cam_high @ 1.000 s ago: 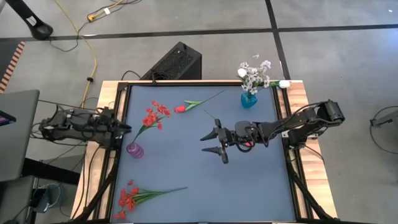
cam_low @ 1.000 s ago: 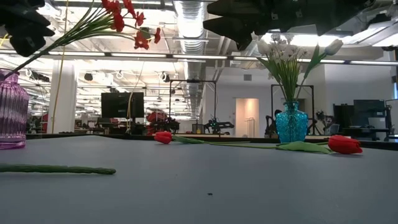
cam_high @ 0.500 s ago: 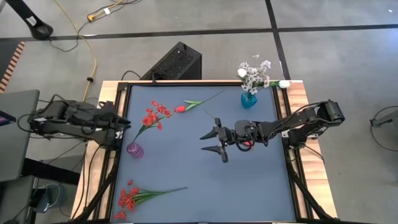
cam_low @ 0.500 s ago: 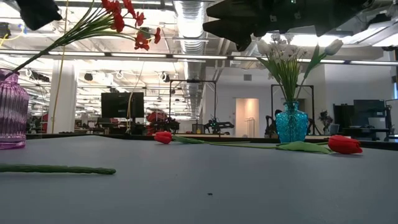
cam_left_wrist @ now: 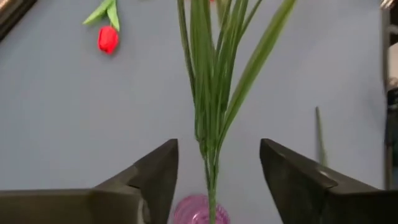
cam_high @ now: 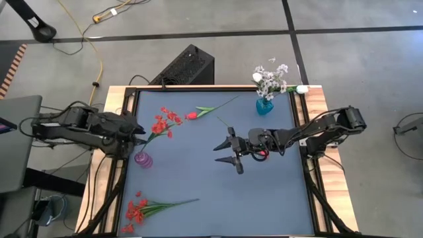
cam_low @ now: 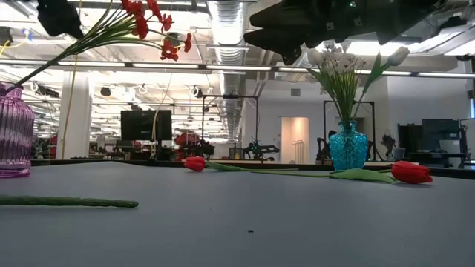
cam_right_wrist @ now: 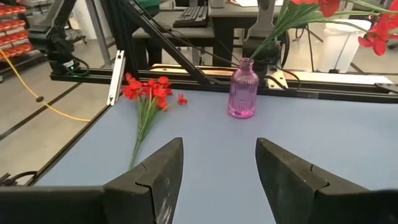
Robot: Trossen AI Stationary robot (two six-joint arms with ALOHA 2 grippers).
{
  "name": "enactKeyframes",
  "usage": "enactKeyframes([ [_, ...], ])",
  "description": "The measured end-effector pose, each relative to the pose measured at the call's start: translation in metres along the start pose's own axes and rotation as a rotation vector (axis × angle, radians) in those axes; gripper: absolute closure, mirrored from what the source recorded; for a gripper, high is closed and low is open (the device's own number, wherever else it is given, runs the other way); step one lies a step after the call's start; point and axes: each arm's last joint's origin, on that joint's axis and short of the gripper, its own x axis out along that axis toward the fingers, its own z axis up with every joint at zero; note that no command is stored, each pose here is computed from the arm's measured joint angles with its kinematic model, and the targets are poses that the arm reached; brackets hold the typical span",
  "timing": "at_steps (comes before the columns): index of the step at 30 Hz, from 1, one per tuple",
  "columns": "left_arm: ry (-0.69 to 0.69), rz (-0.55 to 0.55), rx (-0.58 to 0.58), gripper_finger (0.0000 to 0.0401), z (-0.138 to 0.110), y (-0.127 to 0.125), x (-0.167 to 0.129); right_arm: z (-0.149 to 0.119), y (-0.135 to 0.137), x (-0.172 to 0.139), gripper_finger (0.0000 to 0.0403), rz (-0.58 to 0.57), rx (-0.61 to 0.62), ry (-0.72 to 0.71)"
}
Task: Sort flowers into vase by color
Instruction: Put the right red flowers into the purple vase
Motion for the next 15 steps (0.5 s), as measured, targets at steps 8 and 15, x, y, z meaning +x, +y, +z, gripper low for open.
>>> enactKeyframes([
  [8, 0.034, 0.087, 0.02, 0.0133, 0.009, -0.005, 0.017, 0.0, 0.0, 0.0, 0.0176, 0.007, 0.002, -0.001],
  [15, 0.114, 0.107, 0.053, 0.0131, 0.015, -0.012, 0.035, 0.0, 0.001, 0.0, 0.0176, 0.022, 0.002, 0.0],
])
